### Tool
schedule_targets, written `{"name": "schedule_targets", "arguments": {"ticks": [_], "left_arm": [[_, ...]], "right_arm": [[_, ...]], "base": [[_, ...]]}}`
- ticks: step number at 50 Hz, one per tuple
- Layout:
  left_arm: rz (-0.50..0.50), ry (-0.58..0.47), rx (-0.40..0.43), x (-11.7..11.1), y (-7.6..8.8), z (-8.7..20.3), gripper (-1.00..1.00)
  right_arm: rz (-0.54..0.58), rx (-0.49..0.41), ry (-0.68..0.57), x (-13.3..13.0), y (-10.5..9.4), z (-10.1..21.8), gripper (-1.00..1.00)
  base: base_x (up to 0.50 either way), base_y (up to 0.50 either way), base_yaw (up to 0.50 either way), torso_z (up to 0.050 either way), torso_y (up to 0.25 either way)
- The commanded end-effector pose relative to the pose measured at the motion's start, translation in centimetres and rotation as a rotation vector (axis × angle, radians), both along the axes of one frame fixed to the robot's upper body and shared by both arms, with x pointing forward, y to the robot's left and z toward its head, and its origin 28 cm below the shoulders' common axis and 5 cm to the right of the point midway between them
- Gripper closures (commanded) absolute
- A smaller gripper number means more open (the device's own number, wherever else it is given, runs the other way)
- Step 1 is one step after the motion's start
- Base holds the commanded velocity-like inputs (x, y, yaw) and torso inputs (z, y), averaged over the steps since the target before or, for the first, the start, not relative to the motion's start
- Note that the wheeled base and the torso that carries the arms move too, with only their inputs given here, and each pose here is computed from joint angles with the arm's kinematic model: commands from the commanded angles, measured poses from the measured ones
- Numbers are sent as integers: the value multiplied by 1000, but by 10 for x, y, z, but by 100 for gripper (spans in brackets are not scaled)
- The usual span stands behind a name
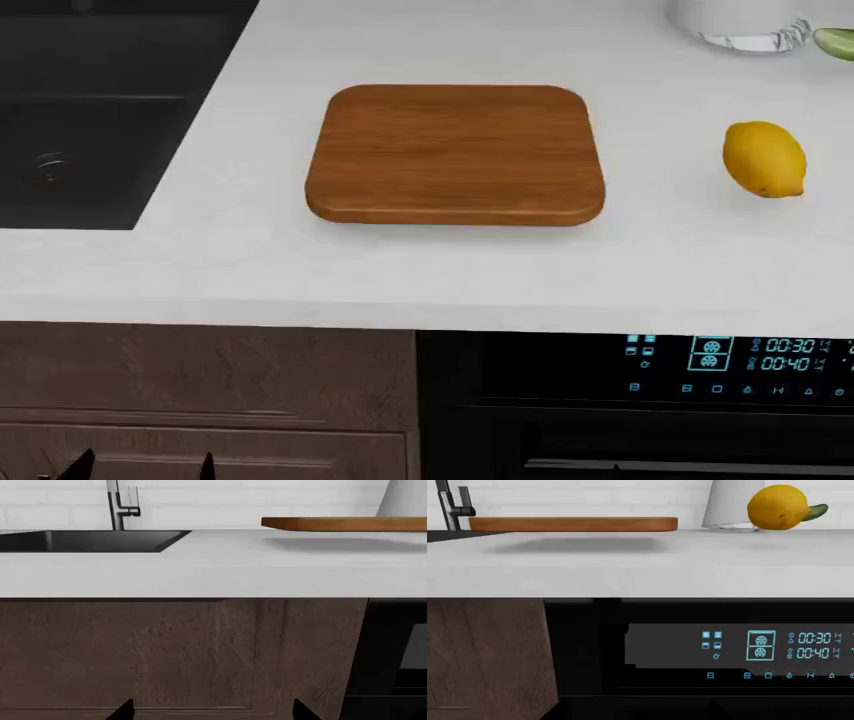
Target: Place the cucumber and the lemon on separate cutting boards.
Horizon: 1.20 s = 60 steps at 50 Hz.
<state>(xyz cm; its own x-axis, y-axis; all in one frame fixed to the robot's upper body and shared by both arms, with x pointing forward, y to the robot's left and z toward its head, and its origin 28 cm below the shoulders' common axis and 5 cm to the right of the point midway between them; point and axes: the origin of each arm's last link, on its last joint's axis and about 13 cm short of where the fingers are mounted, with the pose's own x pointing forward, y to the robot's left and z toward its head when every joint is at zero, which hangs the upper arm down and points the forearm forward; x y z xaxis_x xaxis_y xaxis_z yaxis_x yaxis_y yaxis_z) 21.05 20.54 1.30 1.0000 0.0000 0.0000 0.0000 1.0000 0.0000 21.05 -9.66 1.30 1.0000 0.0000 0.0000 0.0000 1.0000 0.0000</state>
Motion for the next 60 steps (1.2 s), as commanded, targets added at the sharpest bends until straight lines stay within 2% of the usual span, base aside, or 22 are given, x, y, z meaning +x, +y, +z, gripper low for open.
{"name": "schedule_targets", "arguments": {"ticks": [1,22,28,30,60], "left_arm": [[0,0,0,1,0,0,-100],[-3,2,23,0,0,-1,-100],[0,-6,13,0,0,1,-100],[2,-5,4,0,0,2,-100],[2,-36,-15,-2,1,4,-100]], "right_arm": [[0,0,0,1,1,-1,-100],[-12,-14,9,1,0,-1,-100],[18,30,-27,0,-1,1,-100],[-10,36,-30,-1,-2,2,-100],[-4,-7,-30,-1,-1,2,-100]], "base": [[0,0,0,0,0],[0,0,0,0,0],[0,0,0,0,0],[0,0,0,0,0],[-47,-495,0,0,0]]}}
